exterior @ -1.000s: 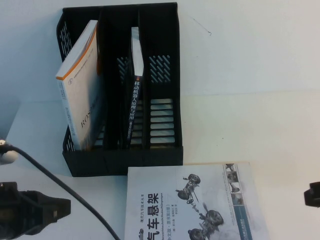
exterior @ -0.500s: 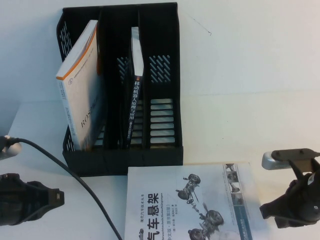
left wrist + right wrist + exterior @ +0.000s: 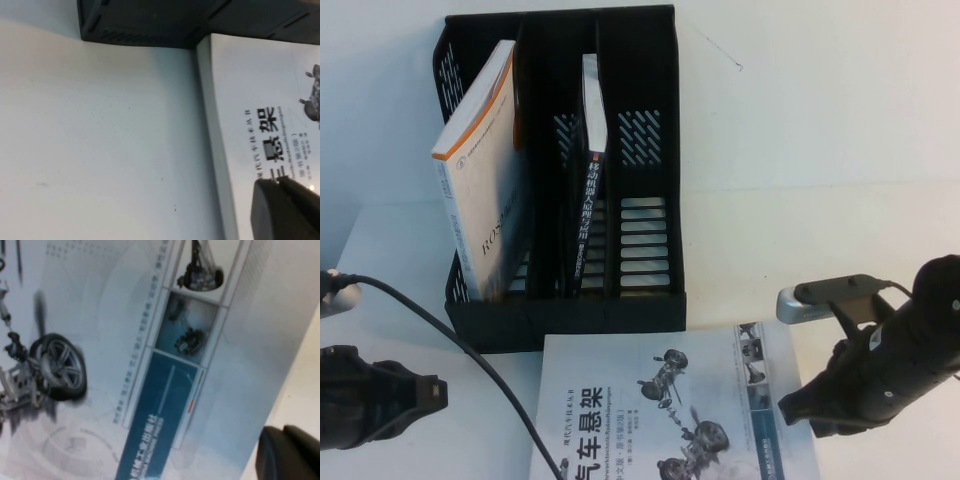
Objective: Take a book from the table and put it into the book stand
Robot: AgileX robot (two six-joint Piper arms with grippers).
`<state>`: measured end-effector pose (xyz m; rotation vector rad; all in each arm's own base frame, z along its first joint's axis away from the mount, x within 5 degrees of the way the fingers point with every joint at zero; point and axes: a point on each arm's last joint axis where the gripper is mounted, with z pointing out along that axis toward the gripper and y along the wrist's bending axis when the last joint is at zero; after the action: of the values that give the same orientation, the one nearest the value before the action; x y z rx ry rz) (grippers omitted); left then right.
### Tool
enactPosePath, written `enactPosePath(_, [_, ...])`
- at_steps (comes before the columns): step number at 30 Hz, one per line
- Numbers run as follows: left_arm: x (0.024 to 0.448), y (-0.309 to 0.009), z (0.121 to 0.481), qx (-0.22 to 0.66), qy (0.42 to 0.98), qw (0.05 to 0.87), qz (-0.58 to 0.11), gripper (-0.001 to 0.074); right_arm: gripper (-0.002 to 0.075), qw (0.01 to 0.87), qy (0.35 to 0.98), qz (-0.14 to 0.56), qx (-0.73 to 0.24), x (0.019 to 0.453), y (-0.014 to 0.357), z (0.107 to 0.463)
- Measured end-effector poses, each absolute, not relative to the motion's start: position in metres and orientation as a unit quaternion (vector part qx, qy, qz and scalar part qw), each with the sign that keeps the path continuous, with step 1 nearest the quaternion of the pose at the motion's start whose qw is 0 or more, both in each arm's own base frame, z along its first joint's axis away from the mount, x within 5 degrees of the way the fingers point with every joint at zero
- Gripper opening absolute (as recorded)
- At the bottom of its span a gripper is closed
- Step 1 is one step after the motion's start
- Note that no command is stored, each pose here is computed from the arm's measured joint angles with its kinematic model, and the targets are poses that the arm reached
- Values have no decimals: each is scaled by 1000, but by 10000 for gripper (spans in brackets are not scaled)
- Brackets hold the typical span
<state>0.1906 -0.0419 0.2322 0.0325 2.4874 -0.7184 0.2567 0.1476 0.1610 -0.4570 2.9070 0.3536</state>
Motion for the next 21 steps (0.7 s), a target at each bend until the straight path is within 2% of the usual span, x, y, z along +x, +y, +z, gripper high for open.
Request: enactPosePath(21, [191,-43,233,-11,922,269,-279,-3,4,97,971,150,-157,252,175,162])
